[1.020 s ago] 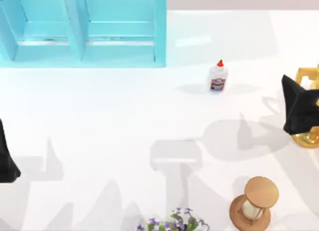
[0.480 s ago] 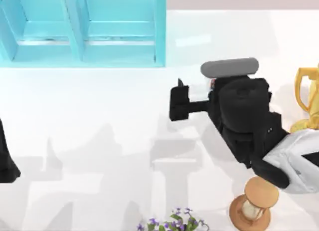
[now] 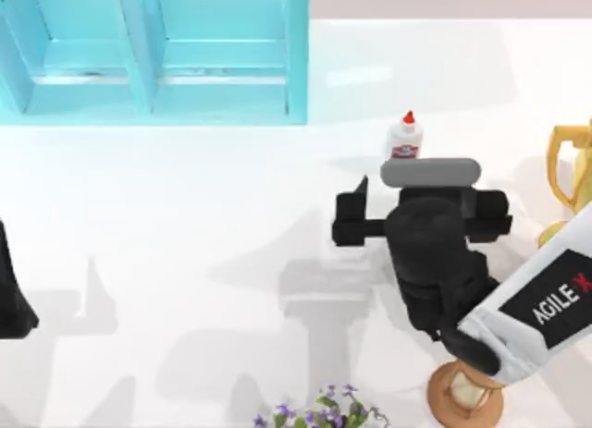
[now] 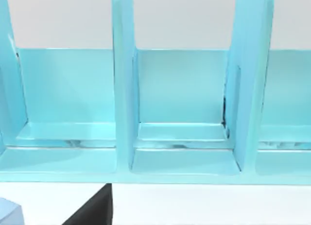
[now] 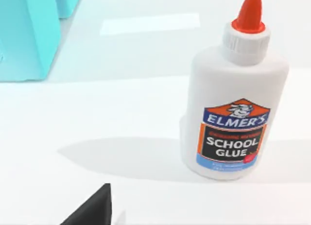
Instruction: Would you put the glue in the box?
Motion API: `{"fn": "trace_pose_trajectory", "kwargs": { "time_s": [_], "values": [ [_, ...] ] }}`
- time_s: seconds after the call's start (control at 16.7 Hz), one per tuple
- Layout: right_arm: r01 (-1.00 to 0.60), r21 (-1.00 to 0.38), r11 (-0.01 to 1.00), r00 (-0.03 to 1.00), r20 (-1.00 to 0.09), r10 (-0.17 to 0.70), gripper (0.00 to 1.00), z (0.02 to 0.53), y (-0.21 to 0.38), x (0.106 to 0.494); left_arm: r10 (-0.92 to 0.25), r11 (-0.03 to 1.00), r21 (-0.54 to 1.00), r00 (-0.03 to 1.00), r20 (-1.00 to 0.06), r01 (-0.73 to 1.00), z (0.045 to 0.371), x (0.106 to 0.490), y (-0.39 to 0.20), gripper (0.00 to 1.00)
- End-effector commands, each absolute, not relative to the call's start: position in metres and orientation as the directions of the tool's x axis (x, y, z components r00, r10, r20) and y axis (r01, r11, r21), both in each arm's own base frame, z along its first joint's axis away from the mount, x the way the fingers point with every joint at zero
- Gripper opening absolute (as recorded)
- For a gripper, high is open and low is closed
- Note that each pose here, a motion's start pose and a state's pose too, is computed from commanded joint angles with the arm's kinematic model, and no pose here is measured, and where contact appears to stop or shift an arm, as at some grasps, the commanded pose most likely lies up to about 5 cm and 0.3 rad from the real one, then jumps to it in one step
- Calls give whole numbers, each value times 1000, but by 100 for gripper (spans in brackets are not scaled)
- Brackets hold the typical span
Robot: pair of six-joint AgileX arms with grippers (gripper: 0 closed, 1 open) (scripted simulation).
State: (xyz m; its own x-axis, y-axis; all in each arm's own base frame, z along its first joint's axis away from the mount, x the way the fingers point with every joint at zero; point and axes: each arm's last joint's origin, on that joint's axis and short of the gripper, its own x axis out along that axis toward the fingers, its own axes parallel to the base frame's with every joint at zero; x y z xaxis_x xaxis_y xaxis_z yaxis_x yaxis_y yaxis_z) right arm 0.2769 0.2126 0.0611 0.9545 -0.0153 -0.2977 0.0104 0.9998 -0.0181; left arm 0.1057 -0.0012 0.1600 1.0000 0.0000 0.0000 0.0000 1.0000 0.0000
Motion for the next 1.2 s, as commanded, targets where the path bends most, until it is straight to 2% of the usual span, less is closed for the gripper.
{"fn": "trace_pose_trajectory", "kwargs": {
  "time_s": [0.36, 0.84, 1.2],
  "values": [
    [5, -18, 1000, 955, -295, -10, 100, 63, 212, 282, 0, 1000, 0, 1000, 0, 0, 160, 106, -1, 100],
    [12, -20, 1000, 955, -295, -17, 100, 46, 197, 363, 0, 1000, 0, 1000, 0, 0, 160, 106, -1, 100],
    [10, -18, 1000, 955, -298, -15, 100, 31, 211, 372, 0, 1000, 0, 1000, 0, 0, 160, 106, -1, 100]
  ]
}}
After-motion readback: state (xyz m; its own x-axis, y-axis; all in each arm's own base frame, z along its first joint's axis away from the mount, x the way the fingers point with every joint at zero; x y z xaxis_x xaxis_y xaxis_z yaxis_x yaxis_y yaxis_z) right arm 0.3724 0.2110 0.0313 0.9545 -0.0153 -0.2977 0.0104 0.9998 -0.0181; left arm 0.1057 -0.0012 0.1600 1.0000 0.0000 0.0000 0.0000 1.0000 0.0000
